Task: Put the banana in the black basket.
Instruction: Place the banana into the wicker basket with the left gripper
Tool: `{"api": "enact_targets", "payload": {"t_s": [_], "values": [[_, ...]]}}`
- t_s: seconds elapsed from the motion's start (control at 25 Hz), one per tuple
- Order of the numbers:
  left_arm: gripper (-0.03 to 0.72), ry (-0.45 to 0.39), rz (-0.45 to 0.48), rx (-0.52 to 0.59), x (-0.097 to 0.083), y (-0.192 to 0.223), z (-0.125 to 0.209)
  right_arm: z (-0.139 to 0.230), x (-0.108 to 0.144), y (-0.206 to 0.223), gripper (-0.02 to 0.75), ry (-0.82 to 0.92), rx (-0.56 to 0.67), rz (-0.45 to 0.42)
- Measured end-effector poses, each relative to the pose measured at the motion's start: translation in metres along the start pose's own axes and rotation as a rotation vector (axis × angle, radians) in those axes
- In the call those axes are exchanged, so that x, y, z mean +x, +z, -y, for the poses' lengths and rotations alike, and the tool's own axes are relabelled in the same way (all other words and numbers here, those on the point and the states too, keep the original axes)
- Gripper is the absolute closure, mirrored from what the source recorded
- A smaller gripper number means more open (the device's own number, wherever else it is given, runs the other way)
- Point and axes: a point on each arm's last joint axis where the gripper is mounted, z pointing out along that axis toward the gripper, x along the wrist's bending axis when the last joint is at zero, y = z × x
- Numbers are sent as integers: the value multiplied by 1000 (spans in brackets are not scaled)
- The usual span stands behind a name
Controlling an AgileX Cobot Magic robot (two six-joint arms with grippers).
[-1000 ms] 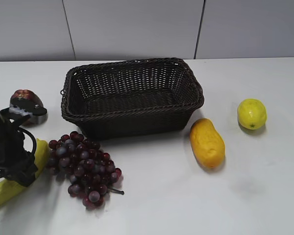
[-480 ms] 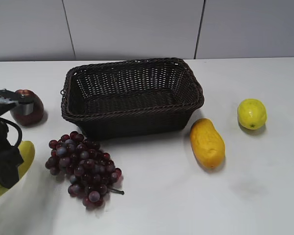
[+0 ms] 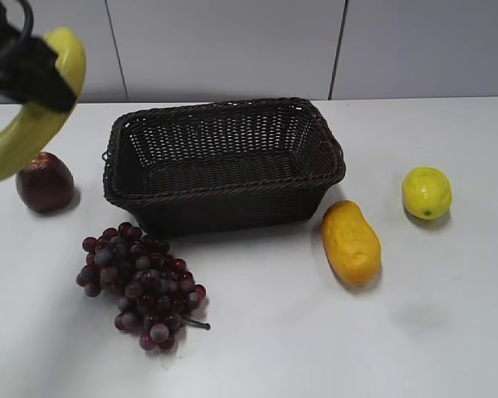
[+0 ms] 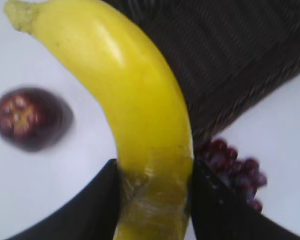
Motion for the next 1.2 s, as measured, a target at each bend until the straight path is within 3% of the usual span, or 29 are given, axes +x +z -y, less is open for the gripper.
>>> {"api": "enact_targets", "payload": {"t_s": [0.08, 0.2, 0.56, 0.72, 0.96, 1.12, 1.2], "values": [[273, -24, 22, -171, -4, -13, -30, 0, 0, 0, 155, 0, 0, 0], [273, -39, 37, -289, -9, -10, -52, 0, 0, 0, 155, 0, 0, 0], [274, -30, 15, -457, -33, 70, -86, 0, 0, 0, 155, 0, 0, 0], [274, -22, 1, -466, -41, 108, -88, 0, 0, 0, 155, 0, 0, 0], [249, -6, 1, -389, -47, 152, -79, 0, 0, 0, 155, 0, 0, 0], [74, 3, -13, -395, -47, 165, -78, 0, 0, 0, 155, 0, 0, 0], [51, 2, -19, -413, -47, 164, -79, 0, 0, 0, 155, 0, 0, 0]]}}
